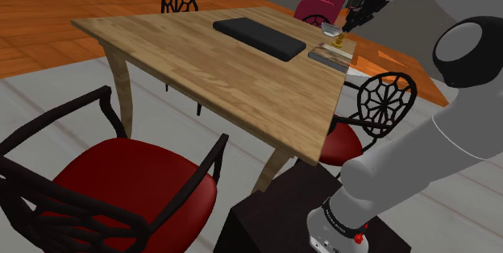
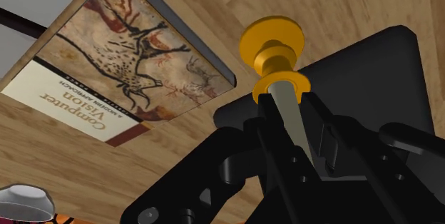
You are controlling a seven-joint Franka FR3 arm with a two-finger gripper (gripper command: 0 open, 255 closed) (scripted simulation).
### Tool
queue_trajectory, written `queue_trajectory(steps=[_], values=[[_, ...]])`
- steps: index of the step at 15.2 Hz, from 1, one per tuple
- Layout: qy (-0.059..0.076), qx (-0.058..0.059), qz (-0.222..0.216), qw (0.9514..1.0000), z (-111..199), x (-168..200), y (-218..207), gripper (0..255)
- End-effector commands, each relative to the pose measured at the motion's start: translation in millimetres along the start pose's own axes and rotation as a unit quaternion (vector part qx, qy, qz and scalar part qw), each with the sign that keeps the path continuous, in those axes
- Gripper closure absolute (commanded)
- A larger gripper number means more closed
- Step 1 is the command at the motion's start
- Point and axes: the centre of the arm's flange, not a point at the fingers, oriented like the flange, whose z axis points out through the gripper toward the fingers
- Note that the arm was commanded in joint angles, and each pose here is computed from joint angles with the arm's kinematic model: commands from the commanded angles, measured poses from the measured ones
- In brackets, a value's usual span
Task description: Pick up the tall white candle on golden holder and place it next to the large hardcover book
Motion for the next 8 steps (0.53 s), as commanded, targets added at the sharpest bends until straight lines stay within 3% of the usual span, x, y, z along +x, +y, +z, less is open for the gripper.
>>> queue_trajectory(steps=[1, 8], values=[[0.000, 0.000, 0.000, 1.0000, 11, -4, 0, 255], [0.000, 0.000, 0.000, 1.0000, 44, -19, 0, 255]])
